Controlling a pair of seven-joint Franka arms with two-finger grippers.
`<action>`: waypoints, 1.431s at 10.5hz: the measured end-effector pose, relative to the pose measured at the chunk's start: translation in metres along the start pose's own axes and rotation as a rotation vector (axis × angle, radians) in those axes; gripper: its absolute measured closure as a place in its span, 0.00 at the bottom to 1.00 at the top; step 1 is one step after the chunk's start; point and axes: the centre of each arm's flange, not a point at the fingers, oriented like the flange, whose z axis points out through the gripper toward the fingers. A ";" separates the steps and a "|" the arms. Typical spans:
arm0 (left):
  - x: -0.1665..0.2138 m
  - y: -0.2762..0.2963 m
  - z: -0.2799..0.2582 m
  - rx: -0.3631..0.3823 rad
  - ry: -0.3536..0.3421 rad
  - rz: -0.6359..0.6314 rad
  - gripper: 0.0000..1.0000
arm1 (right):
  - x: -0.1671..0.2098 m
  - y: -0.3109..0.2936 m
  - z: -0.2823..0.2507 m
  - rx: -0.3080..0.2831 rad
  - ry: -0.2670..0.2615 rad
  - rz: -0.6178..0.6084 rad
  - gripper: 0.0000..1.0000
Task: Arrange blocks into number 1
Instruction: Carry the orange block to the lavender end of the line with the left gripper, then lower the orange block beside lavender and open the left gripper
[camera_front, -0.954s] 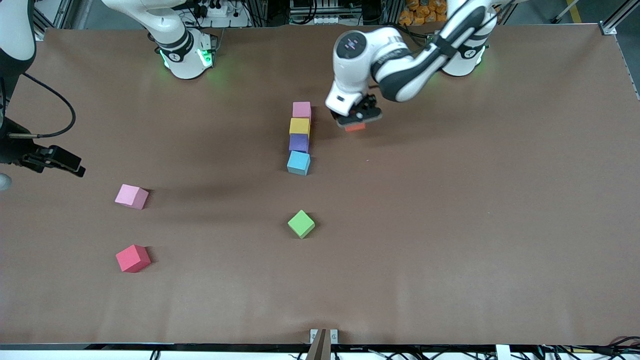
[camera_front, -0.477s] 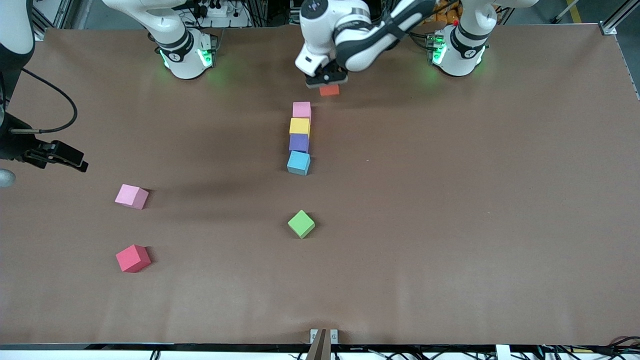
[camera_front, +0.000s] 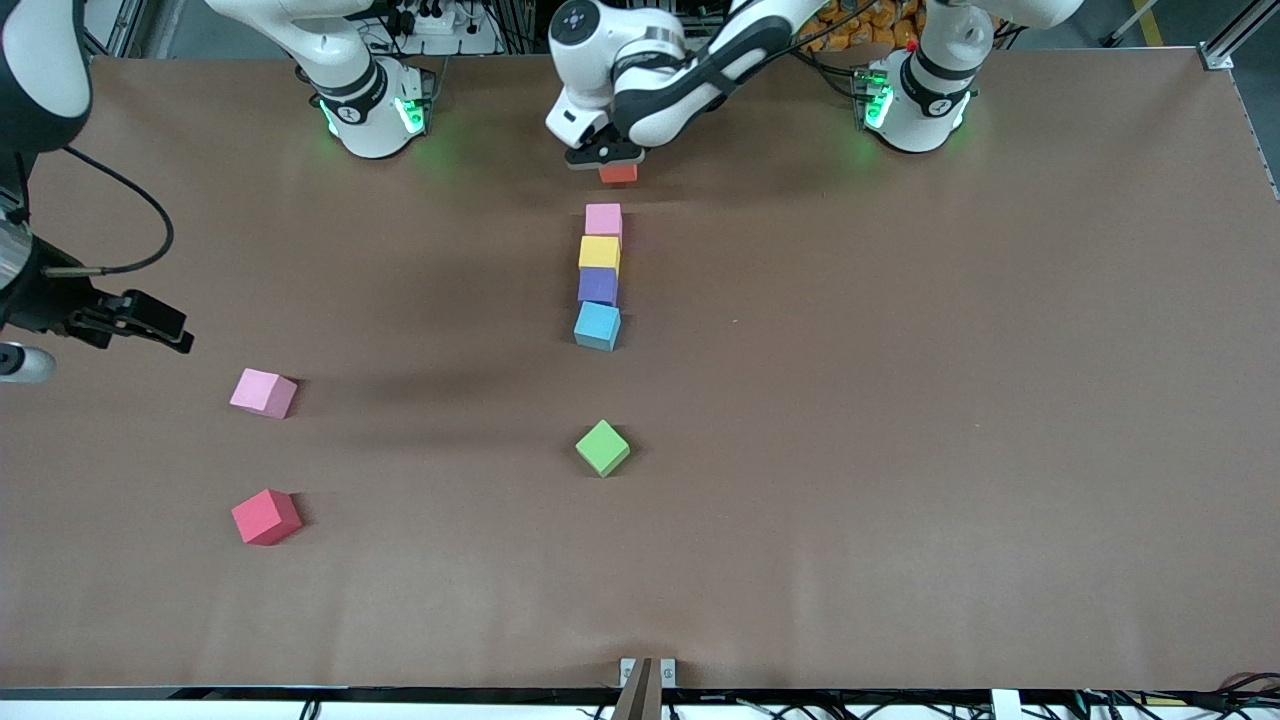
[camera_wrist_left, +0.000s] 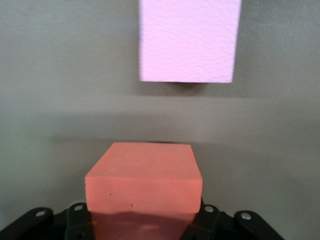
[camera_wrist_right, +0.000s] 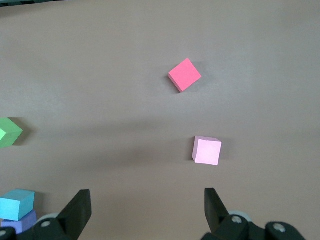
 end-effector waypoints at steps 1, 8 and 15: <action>-0.003 0.008 0.008 0.006 0.007 0.004 0.36 | 0.002 0.001 0.005 0.000 0.001 0.001 0.00; 0.024 0.016 0.006 -0.015 0.019 0.031 0.36 | 0.004 -0.002 0.013 0.000 -0.002 -0.002 0.00; 0.030 0.012 0.018 -0.025 0.009 0.095 0.36 | 0.007 -0.004 0.020 0.000 -0.002 -0.005 0.00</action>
